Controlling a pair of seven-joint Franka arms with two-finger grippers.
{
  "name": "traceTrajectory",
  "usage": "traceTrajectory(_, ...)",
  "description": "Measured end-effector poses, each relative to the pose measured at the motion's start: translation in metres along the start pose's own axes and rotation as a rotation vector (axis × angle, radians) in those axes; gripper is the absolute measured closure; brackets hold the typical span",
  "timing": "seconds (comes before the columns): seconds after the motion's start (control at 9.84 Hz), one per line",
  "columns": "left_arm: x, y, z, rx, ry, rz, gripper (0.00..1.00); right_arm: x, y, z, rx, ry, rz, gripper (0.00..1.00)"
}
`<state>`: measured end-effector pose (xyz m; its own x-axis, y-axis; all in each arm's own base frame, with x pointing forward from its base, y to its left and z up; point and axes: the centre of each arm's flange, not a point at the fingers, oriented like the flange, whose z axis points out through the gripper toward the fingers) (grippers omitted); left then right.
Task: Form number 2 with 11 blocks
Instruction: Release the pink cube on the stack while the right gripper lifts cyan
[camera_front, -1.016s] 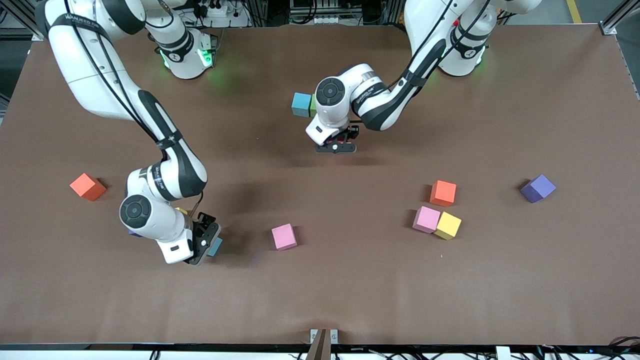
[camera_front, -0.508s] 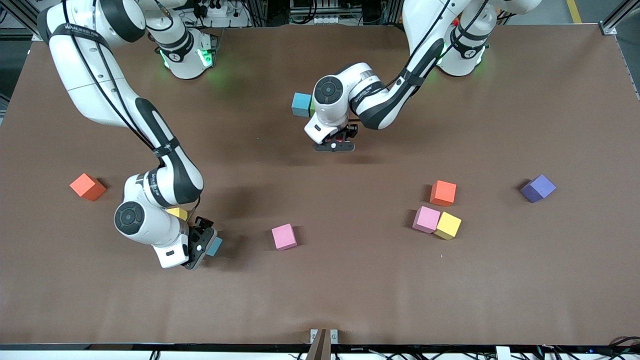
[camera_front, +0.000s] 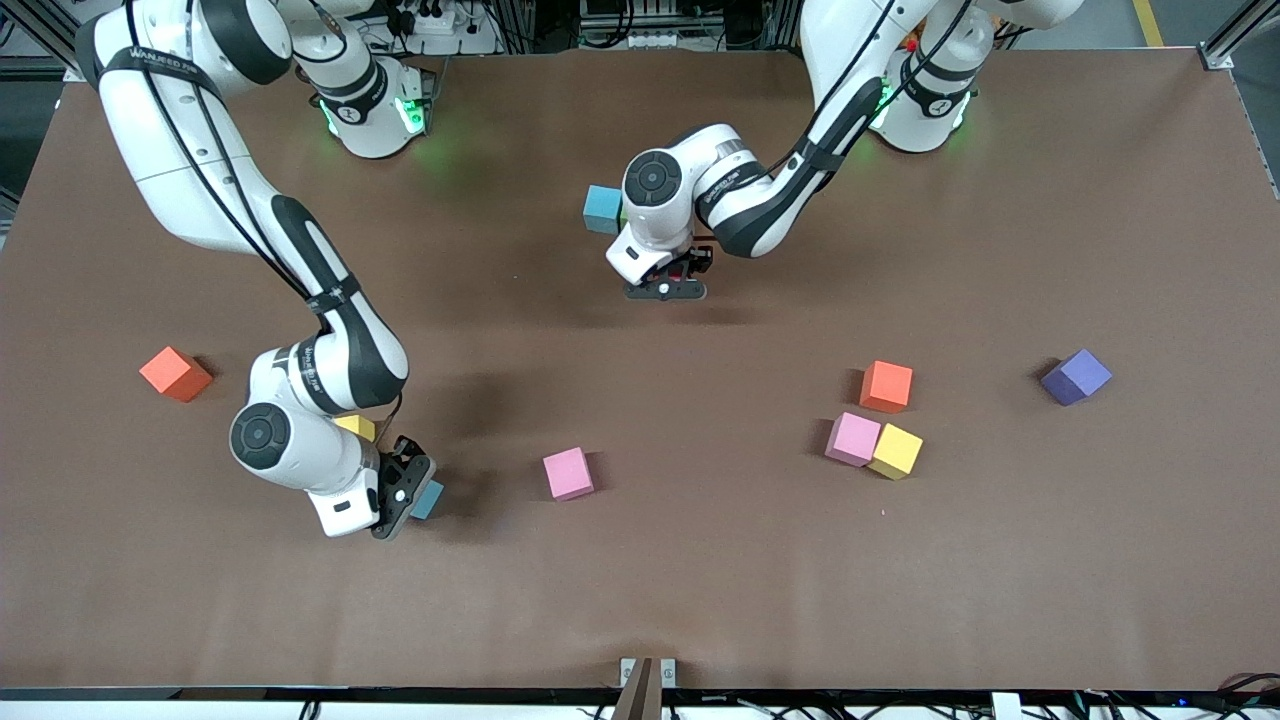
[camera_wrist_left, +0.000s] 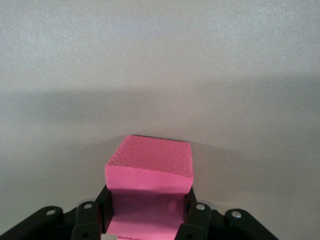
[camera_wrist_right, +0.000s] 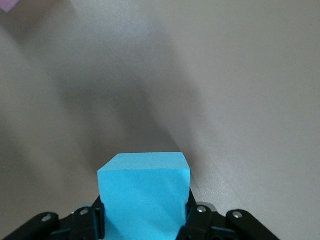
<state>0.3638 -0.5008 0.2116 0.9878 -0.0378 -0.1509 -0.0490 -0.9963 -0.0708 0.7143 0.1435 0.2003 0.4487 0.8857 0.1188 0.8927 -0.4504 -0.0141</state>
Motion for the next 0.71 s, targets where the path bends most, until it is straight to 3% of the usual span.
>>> traceTrajectory(0.3,-0.005,0.004,0.0,0.001,0.001,-0.006,0.44,0.028,-0.021,-0.001,0.017,0.013,-0.043,0.44)
traceTrajectory(0.71,-0.007,0.004,0.003,0.006,-0.003,-0.023,0.44,0.052,-0.052,-0.022,0.09,-0.003,-0.083,0.44)
